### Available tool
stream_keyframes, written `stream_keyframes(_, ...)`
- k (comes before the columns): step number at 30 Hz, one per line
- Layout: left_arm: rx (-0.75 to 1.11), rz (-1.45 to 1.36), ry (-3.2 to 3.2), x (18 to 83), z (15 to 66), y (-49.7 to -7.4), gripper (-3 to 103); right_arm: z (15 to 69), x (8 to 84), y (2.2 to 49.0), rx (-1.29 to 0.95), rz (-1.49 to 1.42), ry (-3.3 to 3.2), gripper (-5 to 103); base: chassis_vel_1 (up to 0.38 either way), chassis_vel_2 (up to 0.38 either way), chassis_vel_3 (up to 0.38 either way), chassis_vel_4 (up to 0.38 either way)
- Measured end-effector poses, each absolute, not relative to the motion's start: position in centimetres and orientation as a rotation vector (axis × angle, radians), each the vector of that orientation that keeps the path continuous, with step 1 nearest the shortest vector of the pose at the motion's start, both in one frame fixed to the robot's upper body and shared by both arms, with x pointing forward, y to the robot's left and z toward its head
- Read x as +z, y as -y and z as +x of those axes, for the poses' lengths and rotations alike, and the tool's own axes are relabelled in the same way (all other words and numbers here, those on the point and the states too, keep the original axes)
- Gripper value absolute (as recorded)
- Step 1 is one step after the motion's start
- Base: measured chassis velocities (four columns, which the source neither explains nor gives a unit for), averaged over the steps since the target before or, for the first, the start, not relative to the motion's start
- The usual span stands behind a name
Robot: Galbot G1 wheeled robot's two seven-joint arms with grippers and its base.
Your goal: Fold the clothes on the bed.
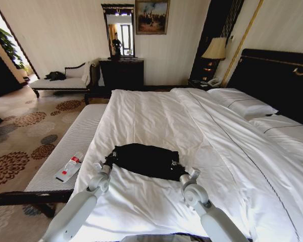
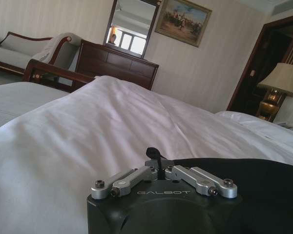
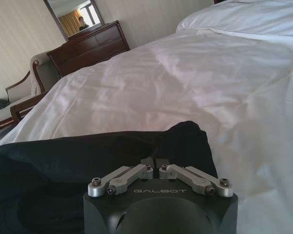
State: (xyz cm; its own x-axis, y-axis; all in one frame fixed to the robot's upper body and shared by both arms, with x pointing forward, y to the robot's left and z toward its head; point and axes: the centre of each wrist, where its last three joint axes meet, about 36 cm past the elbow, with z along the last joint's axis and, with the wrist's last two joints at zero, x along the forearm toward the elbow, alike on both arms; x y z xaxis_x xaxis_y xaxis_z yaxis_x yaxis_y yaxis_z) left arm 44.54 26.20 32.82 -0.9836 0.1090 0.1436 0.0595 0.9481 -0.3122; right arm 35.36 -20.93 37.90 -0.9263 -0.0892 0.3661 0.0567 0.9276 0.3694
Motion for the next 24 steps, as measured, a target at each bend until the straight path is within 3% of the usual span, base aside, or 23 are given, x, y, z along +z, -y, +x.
stream_keyframes(24, 0.508, -0.104, 2.940, 33.2, 43.6, -27.9, 2, 30.9, 37.8, 19.0, -0.518, 0.013, 2.769, 1, 0.000, 0.000, 0.000, 0.000)
